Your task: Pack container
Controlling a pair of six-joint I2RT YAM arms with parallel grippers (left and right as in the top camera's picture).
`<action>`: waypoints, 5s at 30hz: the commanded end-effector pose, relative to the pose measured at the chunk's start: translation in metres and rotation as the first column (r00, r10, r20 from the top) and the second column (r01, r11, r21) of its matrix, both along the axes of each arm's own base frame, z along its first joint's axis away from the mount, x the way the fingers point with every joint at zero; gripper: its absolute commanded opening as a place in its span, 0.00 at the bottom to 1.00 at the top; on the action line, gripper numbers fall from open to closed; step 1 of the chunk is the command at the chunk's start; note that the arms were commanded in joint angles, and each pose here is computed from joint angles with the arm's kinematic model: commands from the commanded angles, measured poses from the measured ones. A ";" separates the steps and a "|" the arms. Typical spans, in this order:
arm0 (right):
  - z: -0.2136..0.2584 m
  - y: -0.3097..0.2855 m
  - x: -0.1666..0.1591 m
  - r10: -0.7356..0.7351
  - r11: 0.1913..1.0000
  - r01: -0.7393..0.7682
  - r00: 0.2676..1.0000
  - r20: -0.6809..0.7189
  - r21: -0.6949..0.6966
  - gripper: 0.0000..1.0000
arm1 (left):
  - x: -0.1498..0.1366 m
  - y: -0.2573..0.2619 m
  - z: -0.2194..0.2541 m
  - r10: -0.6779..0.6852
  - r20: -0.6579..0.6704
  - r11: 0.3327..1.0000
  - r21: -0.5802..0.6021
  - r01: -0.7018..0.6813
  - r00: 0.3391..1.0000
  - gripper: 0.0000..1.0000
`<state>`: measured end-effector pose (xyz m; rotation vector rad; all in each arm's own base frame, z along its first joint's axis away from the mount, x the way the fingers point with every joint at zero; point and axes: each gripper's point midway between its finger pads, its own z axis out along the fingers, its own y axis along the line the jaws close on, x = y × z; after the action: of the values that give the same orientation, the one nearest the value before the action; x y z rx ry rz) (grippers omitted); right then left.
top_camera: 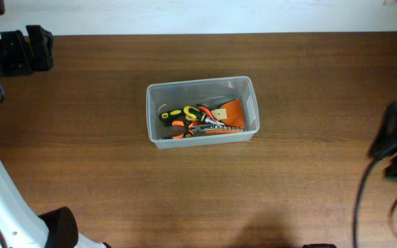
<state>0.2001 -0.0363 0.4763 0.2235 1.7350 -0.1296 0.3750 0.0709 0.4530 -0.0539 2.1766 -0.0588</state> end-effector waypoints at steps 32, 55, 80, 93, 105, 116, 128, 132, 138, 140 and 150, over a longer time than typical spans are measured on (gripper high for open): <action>-0.334 0.001 0.026 0.005 1.000 -0.005 0.997 -0.077 0.008 0.99 | 0.001 -0.001 -0.001 -0.012 0.000 1.000 0.001 0.012 1.000 0.99; -0.340 0.001 0.026 0.005 1.000 -0.005 0.996 -0.089 0.008 0.99 | 0.001 -0.001 -0.001 -0.012 0.000 1.000 0.001 0.012 1.000 0.99; -0.340 0.001 0.026 0.005 1.000 -0.005 0.996 -0.089 0.008 0.99 | -0.021 -0.007 0.013 0.008 0.030 0.999 0.043 -0.009 1.000 0.99; -0.340 0.001 0.026 0.005 1.000 -0.004 0.996 -0.089 0.008 0.99 | -0.085 -0.102 0.086 -0.236 0.516 0.970 0.180 0.165 0.823 0.99; -0.340 0.001 0.026 0.005 1.000 -0.005 0.996 -0.089 0.008 0.99 | -0.146 -0.103 -0.073 -0.231 0.390 0.970 0.170 0.177 0.891 0.99; -0.340 0.001 0.026 0.005 1.000 -0.005 0.996 -0.089 0.008 0.99 | -0.148 -0.085 -0.177 -0.145 0.458 0.980 0.191 0.062 0.877 0.99; -0.340 0.001 0.026 0.005 1.000 -0.005 0.996 -0.089 0.008 0.99 | -0.136 -0.086 -0.248 -0.144 0.488 0.980 0.191 0.056 0.861 0.99; -0.340 0.001 0.026 0.005 1.000 -0.005 0.996 -0.089 0.008 0.99 | -0.134 -0.086 -0.262 -0.144 0.468 0.980 0.190 0.060 0.872 0.99; -0.340 0.001 0.026 0.005 1.000 -0.005 0.996 -0.089 0.008 0.99 | -0.133 -0.086 -0.273 -0.145 0.449 0.980 0.191 0.064 0.882 0.99; -0.340 0.001 0.026 0.005 1.000 -0.005 0.996 -0.089 0.008 0.99 | -0.132 -0.086 -0.277 -0.145 0.450 0.980 0.190 0.064 0.881 0.99; -0.340 0.001 0.026 0.005 1.000 -0.005 0.996 -0.089 0.008 0.99 | -0.130 -0.086 -0.297 -0.145 0.453 0.980 0.190 0.063 0.880 0.99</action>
<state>0.2264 -0.0355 0.1371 0.2176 1.8298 -0.1383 0.2450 -0.0161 0.1645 0.1591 1.6884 0.0377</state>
